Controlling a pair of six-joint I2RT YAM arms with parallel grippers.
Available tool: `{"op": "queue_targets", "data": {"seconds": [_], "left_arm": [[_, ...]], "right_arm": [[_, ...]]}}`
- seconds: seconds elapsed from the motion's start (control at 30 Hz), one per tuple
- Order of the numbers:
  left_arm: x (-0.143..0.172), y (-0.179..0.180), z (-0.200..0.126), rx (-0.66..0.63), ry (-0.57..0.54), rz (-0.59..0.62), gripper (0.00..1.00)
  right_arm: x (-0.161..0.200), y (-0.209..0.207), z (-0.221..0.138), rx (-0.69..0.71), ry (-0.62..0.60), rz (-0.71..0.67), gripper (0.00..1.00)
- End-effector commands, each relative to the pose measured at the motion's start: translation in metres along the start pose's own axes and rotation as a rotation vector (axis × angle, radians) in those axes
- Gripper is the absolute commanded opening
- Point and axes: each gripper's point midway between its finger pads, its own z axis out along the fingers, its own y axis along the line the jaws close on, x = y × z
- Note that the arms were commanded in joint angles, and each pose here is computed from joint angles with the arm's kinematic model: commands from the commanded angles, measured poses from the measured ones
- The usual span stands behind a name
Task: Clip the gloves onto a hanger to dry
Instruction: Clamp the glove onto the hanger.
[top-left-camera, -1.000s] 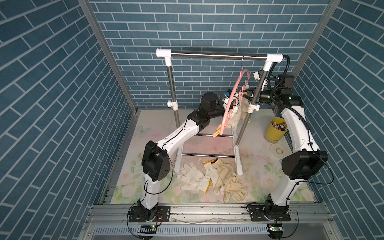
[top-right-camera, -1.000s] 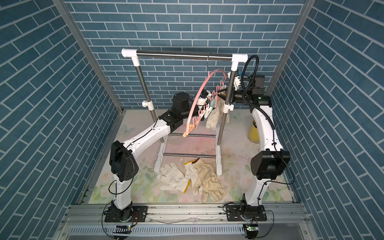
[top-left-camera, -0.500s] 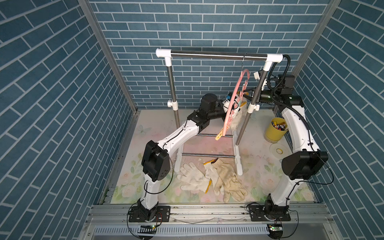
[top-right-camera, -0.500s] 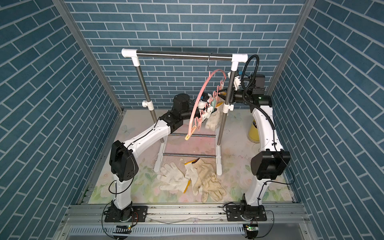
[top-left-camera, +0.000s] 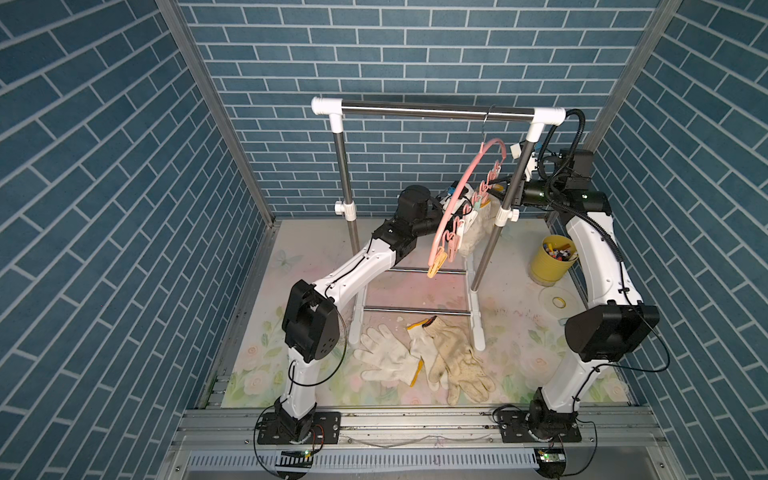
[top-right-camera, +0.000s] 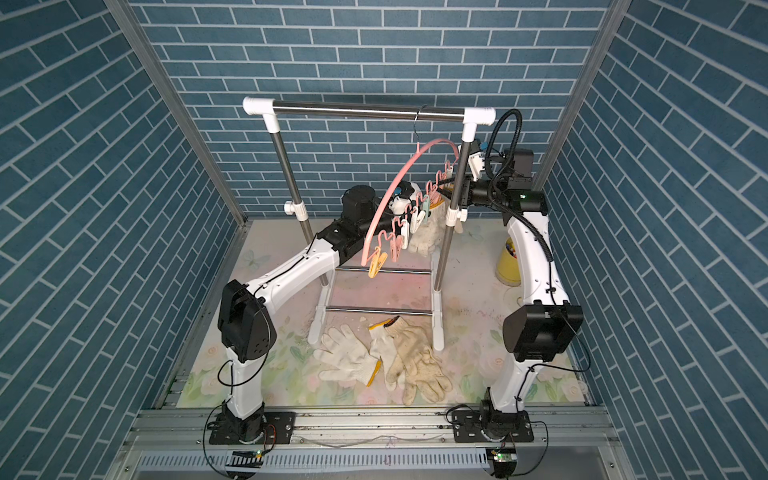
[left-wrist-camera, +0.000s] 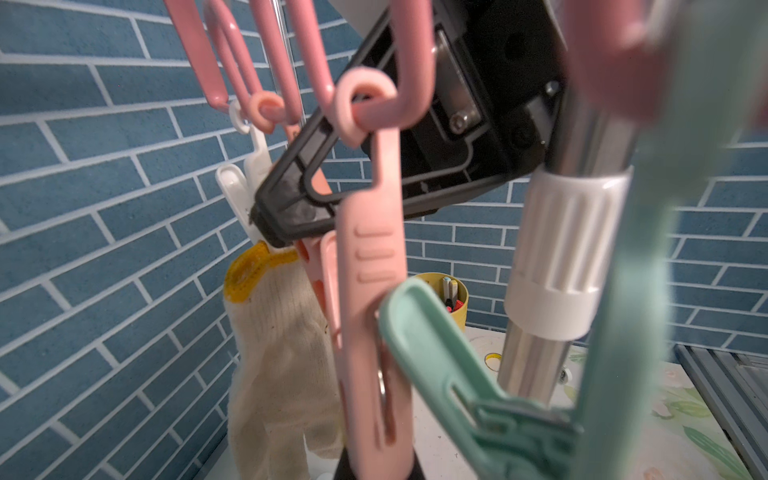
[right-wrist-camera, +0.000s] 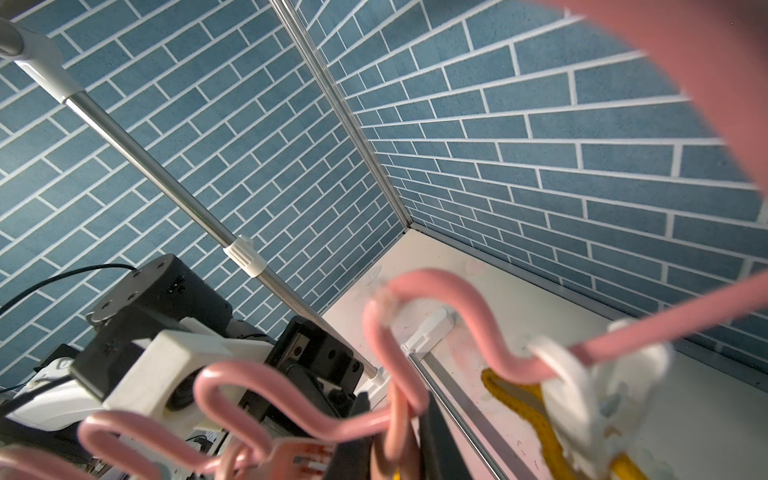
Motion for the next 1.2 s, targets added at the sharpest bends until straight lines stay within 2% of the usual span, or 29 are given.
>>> {"op": "queue_targets", "data": {"seconds": [0.0, 0.17, 0.6, 0.8, 1.17], "left_arm": [[-0.016, 0.001, -0.002, 0.004, -0.062, 0.043, 0.0], [-0.018, 0.002, -0.001, 0.003, -0.072, 0.055, 0.0], [-0.015, -0.007, -0.003, 0.038, -0.075, 0.235, 0.0], [-0.013, -0.01, 0.0, 0.056, -0.097, 0.282, 0.0], [-0.013, -0.016, 0.0, 0.163, -0.167, 0.286, 0.0]], "right_arm": [[0.001, 0.016, -0.006, -0.019, 0.006, -0.059, 0.07], [0.005, 0.016, -0.006, -0.021, 0.01, -0.054, 0.07], [0.001, 0.022, -0.009, -0.024, 0.004, -0.072, 0.06], [0.003, 0.024, -0.009, -0.033, 0.006, -0.068, 0.06], [0.011, 0.026, -0.01, -0.042, 0.015, -0.063, 0.06]]}}
